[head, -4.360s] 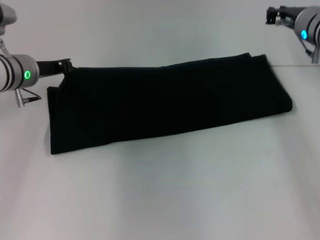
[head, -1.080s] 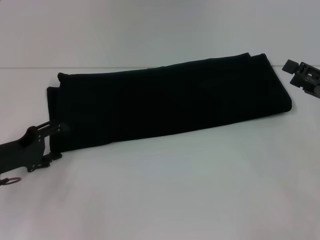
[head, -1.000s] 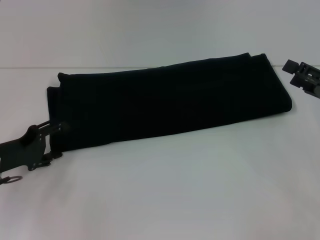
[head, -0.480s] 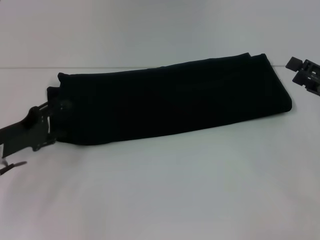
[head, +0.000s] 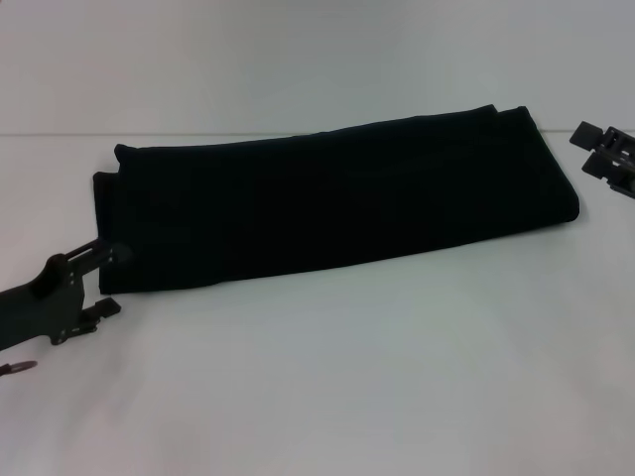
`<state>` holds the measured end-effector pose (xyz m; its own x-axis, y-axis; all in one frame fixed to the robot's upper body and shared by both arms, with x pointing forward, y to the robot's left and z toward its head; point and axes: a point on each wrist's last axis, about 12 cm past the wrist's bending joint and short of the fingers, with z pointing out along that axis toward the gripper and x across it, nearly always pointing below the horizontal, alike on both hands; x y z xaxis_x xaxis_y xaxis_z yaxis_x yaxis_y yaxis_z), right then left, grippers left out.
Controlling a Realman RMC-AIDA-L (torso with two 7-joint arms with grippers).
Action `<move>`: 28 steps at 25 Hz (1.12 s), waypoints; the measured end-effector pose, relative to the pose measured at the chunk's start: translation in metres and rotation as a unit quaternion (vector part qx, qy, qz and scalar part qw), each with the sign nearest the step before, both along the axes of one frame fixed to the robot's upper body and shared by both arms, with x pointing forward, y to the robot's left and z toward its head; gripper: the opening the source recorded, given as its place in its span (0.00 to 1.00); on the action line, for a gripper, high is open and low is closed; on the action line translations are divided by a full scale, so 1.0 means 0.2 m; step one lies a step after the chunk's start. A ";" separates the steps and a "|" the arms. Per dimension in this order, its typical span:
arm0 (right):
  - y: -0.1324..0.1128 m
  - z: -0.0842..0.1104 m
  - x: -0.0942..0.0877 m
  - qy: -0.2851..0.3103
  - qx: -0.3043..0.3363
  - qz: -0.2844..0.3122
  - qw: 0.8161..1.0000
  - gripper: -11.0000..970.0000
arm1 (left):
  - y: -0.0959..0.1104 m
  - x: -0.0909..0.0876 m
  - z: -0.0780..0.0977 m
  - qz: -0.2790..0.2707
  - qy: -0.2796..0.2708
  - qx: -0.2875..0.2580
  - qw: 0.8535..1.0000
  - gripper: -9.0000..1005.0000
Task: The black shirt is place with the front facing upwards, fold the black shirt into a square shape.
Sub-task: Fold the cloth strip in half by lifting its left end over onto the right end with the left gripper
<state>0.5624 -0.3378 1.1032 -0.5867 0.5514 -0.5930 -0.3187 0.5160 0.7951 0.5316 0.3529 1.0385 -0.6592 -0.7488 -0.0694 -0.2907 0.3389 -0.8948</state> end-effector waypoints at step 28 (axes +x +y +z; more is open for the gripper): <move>-0.02 -0.01 -0.02 0.001 0.010 -0.006 1.000 0.88 | -0.09 0.15 0.01 0.000 -0.015 0.045 0.999 0.82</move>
<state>0.5588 -0.3423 1.1016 -0.5805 0.5701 -0.5813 -0.3117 0.5040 0.8055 0.5612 0.3355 1.0413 -0.6553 -0.7391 -0.1559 -0.2649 0.4182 -0.8688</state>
